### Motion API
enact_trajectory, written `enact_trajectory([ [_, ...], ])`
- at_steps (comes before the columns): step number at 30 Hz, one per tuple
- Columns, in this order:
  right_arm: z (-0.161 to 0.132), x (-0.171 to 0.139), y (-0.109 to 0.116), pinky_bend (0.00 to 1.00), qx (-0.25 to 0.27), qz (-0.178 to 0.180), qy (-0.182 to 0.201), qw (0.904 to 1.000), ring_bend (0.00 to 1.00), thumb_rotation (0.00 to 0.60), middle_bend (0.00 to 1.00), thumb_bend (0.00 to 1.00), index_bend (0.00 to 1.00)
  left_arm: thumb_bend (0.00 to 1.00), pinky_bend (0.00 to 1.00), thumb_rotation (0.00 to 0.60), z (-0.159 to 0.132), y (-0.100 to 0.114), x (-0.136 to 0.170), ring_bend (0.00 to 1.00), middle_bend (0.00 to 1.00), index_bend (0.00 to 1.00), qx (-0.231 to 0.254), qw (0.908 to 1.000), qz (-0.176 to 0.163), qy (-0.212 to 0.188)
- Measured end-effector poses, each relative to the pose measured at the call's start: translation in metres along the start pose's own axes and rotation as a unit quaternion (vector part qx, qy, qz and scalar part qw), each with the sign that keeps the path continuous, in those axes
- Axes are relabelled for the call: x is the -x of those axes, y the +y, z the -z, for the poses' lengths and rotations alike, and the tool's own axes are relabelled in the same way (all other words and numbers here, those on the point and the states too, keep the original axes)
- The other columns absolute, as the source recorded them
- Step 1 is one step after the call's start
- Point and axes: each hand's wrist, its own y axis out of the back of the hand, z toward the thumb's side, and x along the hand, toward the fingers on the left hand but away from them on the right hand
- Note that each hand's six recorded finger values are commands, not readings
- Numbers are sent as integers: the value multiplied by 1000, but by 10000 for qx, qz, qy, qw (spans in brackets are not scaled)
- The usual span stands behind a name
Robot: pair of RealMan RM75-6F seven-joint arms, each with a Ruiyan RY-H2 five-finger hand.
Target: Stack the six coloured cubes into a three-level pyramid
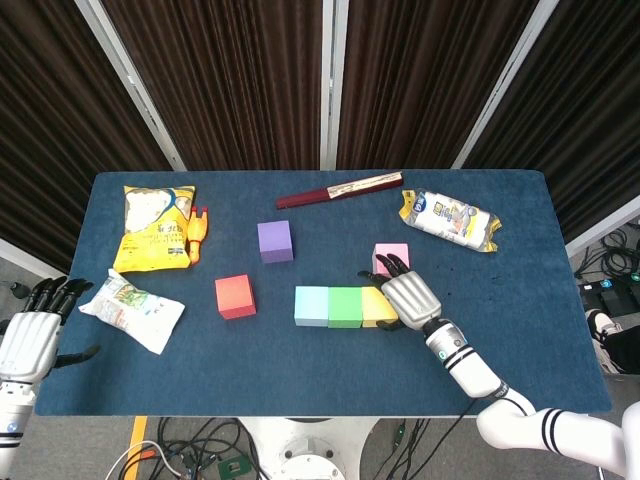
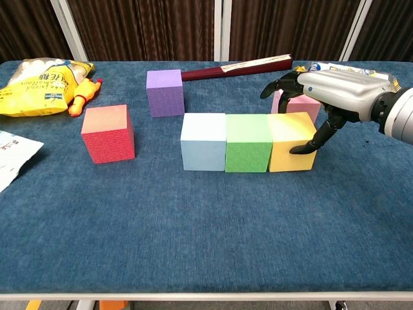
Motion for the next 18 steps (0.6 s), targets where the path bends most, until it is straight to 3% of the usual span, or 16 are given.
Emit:
enact_trajectory([
  [18,-6,3,0,0,42,18,54,10000,0,600,419,95,169,0,80,600,1,-1,1,57,131,166,16,10000,9,13],
])
